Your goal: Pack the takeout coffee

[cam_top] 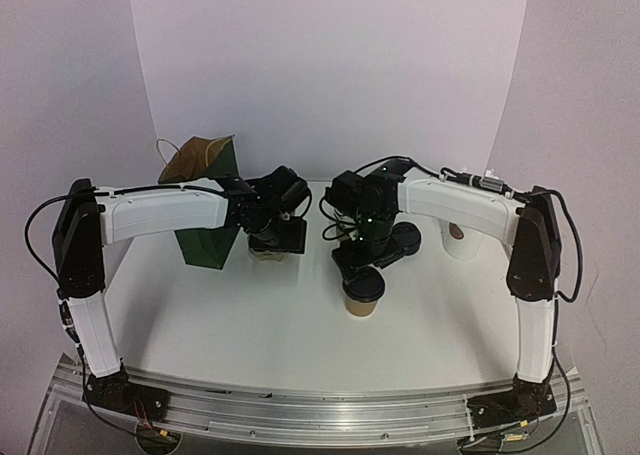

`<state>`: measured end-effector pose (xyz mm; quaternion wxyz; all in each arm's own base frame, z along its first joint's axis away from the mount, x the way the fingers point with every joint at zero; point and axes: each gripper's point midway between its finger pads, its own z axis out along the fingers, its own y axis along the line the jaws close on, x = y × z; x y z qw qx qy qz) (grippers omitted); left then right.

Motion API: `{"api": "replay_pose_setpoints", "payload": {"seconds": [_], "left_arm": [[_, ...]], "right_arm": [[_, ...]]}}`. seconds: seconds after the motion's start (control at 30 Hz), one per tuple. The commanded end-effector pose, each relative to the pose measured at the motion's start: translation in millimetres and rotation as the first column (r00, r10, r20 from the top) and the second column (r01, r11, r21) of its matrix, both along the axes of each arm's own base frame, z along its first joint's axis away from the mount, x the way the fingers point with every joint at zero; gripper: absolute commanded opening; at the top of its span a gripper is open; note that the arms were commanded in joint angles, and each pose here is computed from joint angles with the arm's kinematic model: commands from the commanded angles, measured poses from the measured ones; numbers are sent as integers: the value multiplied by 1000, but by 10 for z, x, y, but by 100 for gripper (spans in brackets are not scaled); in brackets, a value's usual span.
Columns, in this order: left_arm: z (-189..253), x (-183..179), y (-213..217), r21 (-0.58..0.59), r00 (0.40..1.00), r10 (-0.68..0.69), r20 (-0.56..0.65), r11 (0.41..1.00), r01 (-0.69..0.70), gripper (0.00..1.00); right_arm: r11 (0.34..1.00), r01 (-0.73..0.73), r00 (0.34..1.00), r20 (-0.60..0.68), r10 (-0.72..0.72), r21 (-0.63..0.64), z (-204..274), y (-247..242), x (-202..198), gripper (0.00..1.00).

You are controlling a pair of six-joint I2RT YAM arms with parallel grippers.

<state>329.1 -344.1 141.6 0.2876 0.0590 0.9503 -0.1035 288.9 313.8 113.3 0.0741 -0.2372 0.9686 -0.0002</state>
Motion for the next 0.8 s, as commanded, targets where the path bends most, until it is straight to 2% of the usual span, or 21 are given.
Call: {"api": "replay_pose_setpoints", "payload": {"seconds": [0.0, 0.27, 0.43, 0.6, 0.77], "left_arm": [[141, 69, -36, -12, 1000, 1, 30, 1000, 0, 61], [155, 70, 12, 13, 999, 4, 36, 1000, -4, 61], [147, 25, -7, -1, 1000, -4, 9, 1000, 4, 62], [-8, -86, -232, -93, 996, -60, -67, 994, 53, 61], [-276, -216, -585, -143, 978, -142, -153, 982, 120, 61]], "right_arm": [[999, -5, 1000, 11, 4, 49, 225, -4, -36, 89], [983, -165, 986, 51, 162, 81, 312, -89, -109, 95], [989, -96, 995, 46, 91, 110, 324, -220, -94, 96], [988, -27, 999, 41, 21, 155, 339, -387, -106, 96], [980, -77, 996, 66, 66, 185, 456, -445, -113, 96]]}}
